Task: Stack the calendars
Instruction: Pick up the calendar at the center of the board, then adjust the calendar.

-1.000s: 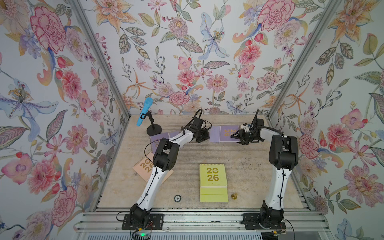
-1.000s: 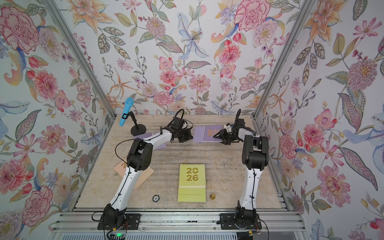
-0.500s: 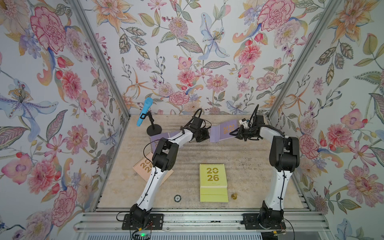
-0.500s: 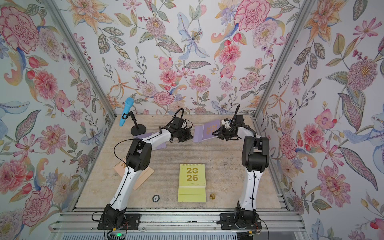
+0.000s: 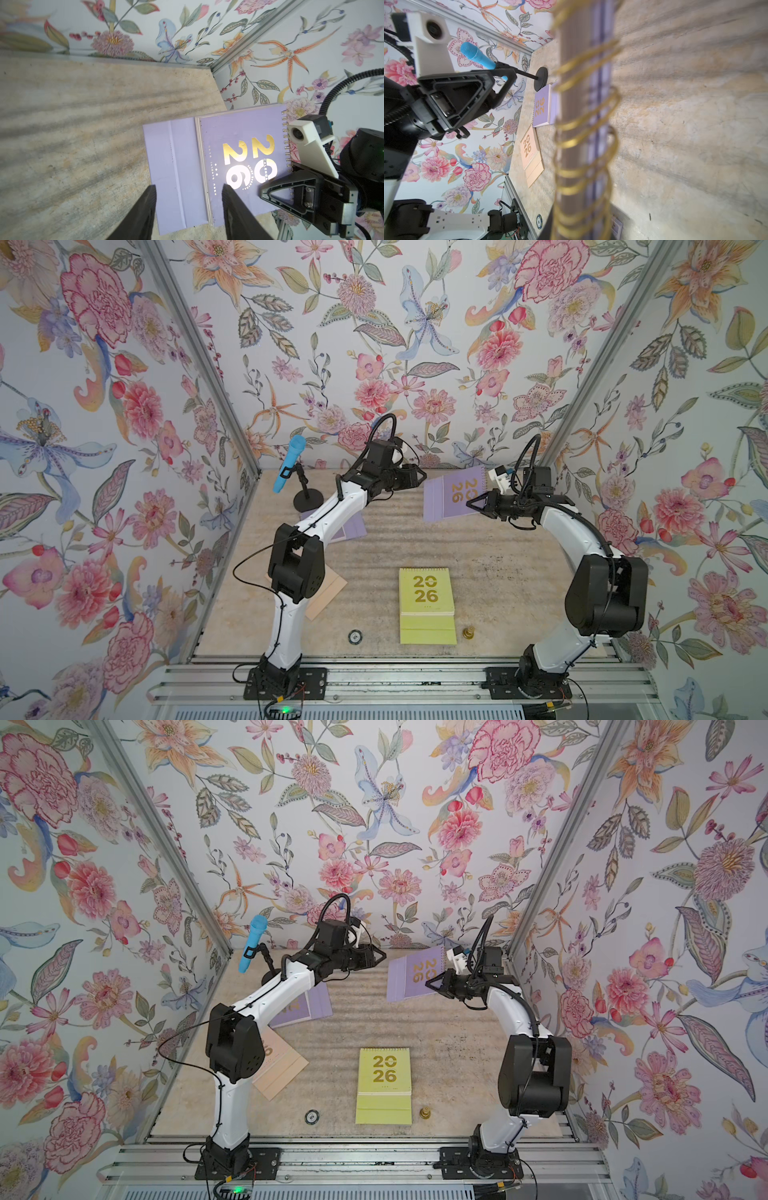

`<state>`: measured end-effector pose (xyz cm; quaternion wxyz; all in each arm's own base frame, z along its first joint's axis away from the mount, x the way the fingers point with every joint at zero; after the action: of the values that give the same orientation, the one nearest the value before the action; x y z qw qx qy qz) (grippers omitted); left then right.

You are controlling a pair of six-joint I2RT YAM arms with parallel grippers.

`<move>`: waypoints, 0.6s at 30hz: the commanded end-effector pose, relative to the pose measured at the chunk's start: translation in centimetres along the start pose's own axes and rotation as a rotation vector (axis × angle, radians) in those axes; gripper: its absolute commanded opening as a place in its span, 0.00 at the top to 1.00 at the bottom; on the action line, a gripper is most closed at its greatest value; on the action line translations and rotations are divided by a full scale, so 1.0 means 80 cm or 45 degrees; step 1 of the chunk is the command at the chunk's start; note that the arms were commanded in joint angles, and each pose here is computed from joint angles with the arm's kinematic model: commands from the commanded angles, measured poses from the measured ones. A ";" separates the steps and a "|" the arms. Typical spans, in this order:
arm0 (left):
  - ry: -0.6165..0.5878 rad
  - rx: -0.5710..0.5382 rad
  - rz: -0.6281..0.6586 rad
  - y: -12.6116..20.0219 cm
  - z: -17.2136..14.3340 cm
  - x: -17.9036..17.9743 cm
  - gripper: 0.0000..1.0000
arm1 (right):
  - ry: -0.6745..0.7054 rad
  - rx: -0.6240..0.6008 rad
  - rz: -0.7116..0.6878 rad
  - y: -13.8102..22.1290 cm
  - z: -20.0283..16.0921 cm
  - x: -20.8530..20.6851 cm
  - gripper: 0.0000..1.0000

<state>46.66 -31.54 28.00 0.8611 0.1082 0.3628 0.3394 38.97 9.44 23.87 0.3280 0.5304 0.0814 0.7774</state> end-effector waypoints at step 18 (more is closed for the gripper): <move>-1.142 -0.552 -0.468 0.181 -0.017 -0.131 0.25 | 1.014 -0.264 0.186 0.046 -0.089 0.106 1.00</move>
<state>34.42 -27.27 37.50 0.9759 0.0031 -0.0243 0.2167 29.92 12.41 26.99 0.2953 0.2694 0.0940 0.9118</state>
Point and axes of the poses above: each gripper's point midway between its finger pads, its own y axis back along the fingers, its own x axis along the line the jaws close on, z = x × y, the point moved 5 cm from there along y, back along the fingers, and after that the axes turned 4 degrees about -y, right-handed, at the moved point
